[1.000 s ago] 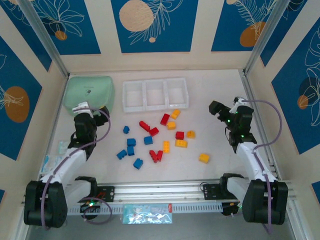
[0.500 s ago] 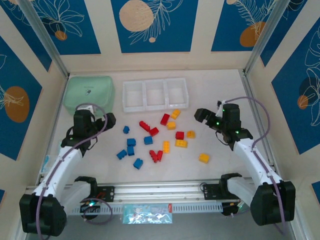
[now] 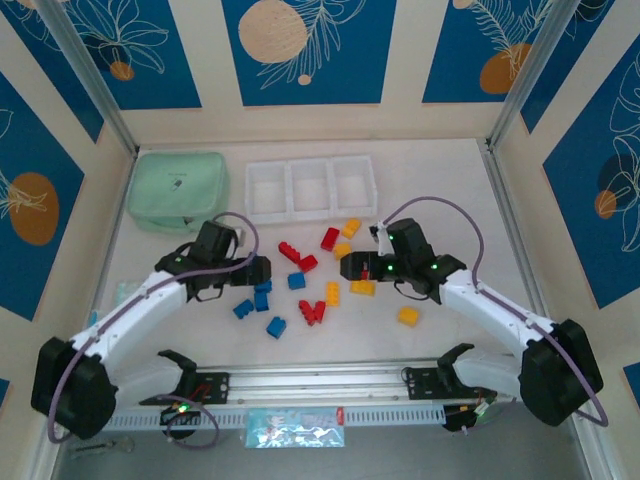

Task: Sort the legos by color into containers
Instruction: Pick up the lego from the center of the table.

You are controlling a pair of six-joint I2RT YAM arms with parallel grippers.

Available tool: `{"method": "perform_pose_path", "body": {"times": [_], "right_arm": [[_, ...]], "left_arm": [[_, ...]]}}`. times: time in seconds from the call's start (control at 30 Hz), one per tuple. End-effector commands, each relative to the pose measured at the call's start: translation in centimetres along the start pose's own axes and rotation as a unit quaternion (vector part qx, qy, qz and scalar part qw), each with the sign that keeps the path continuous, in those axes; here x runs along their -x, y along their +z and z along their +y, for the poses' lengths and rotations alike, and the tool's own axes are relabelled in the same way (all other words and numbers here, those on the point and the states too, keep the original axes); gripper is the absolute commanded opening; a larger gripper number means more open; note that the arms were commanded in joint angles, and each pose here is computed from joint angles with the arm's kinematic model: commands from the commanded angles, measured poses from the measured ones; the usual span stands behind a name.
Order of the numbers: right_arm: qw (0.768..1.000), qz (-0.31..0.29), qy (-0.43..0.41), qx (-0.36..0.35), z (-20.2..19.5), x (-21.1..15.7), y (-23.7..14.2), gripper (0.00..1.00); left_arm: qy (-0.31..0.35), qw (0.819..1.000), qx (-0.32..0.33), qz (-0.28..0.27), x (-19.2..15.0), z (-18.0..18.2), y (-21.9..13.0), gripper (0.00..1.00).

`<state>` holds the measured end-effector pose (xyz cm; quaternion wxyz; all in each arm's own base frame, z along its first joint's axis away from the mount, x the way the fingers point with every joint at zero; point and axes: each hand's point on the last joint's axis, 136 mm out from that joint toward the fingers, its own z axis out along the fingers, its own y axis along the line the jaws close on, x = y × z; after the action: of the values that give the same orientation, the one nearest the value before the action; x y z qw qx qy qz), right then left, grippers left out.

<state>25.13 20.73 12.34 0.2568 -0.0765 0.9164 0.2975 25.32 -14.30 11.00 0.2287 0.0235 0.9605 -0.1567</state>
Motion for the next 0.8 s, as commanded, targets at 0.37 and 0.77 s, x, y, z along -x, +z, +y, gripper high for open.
{"method": "perform_pose_path", "body": {"times": [0.37,0.77], "right_arm": [[0.983,-0.04,-0.162,0.072,5.2,-0.1,4.3,0.99],[0.968,-0.063,-0.233,0.068,6.6,-0.9,5.1,0.99]], "left_arm": [[0.056,0.994,0.089,0.025,3.1,1.5,5.0,0.82],[0.057,0.989,0.131,0.05,4.3,2.5,8.2,0.65]]}}
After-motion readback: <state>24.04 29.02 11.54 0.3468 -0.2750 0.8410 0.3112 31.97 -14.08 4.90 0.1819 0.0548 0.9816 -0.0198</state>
